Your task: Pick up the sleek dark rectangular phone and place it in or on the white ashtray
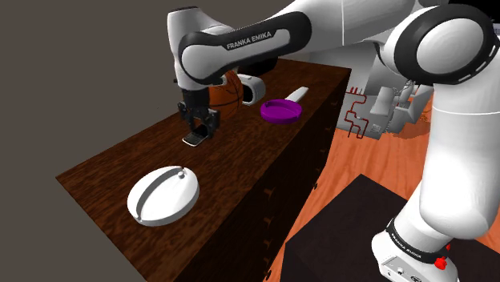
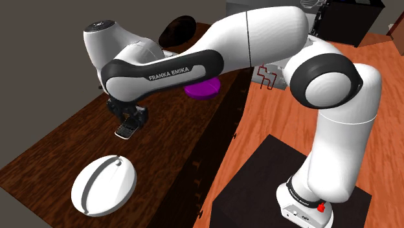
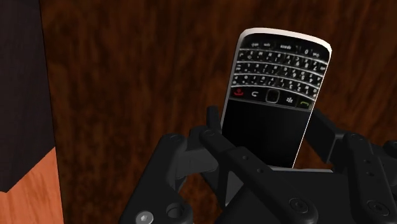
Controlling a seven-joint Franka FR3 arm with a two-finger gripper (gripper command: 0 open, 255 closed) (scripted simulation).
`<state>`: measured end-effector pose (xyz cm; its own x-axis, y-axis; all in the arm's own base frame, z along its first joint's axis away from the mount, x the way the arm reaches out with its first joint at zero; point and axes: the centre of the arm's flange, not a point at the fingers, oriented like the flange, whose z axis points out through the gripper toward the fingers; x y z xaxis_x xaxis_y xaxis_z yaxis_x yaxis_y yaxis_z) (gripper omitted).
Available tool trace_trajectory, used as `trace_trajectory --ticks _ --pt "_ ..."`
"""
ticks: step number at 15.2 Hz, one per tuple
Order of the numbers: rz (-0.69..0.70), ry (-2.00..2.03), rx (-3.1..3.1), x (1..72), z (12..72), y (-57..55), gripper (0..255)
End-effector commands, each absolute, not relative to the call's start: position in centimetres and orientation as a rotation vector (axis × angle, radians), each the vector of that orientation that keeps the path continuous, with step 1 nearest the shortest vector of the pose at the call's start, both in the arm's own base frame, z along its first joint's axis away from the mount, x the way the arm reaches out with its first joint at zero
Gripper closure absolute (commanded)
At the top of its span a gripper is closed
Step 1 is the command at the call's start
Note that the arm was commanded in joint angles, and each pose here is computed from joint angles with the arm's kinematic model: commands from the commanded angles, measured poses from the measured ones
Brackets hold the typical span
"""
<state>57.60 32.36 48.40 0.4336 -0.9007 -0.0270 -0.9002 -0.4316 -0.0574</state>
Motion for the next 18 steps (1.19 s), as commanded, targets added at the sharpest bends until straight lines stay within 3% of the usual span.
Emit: trace_trajectory --ticks 1,13,18 --pt "-0.012 1.641 -2.604 56.7 48.5 34.8 255" --pt "-0.012 1.641 -2.604 50.8 48.9 49.3 255" --pt "-0.012 1.641 -2.604 50.8 46.2 49.3 255"
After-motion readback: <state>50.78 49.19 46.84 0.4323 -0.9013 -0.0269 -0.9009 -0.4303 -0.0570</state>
